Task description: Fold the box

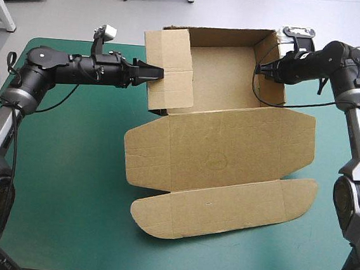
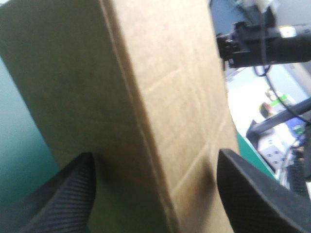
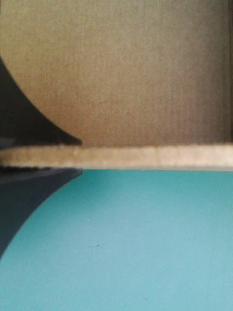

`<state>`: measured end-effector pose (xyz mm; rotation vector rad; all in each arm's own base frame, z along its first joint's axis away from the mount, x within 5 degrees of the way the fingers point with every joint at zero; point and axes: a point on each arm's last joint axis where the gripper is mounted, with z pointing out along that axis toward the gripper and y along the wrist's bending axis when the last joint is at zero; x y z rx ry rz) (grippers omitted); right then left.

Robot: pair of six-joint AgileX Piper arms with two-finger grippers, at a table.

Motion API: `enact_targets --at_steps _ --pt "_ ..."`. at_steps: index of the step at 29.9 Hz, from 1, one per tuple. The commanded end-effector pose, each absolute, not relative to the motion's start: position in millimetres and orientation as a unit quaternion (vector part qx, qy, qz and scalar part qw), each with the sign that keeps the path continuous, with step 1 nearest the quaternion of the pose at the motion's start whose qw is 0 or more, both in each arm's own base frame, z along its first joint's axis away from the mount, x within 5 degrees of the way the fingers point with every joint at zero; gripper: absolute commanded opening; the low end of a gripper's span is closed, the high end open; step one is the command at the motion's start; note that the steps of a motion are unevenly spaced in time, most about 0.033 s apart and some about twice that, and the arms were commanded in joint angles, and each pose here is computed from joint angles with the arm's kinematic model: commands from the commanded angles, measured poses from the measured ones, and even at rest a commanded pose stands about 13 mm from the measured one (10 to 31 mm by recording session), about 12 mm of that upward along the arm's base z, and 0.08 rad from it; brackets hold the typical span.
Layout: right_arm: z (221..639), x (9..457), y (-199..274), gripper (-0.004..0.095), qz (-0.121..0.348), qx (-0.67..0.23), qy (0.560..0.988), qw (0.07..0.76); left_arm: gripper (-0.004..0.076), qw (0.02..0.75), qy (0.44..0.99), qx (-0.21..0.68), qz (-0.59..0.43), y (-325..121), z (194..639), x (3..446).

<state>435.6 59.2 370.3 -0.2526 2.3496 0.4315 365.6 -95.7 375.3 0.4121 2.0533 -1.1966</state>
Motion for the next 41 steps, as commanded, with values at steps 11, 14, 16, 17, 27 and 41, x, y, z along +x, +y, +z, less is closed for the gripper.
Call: enact_targets --at_steps 11,14,16,17,27,41 --pt "408.4 422.3 81.1 0.0001 0.197 -0.064 0.883 0.422 0.0474 0.418 0.839 0.152 -0.314 -142.1 421.1 355.0" --pt "407.7 421.7 81.3 0.0001 0.199 -0.060 0.885 0.417 0.0472 0.408 0.856 0.150 -0.280 -146.9 418.3 360.6" --pt "407.1 420.8 84.0 0.0001 0.197 -0.064 0.886 0.414 0.0457 0.404 0.863 0.148 -0.265 -149.6 418.4 365.3" --pt "405.2 421.2 84.6 0.0001 0.189 -0.063 0.890 0.411 0.0448 0.401 0.866 0.151 -0.258 -152.1 418.4 368.0" --pt "381.6 428.0 109.3 0.0001 0.162 -0.078 0.908 0.379 0.0213 0.333 0.906 0.179 -0.190 -156.6 397.3 401.9" --pt "349.0 431.7 141.9 0.0002 0.104 -0.103 0.931 0.334 -0.0008 0.326 0.926 0.164 -0.099 -160.3 364.6 426.4"
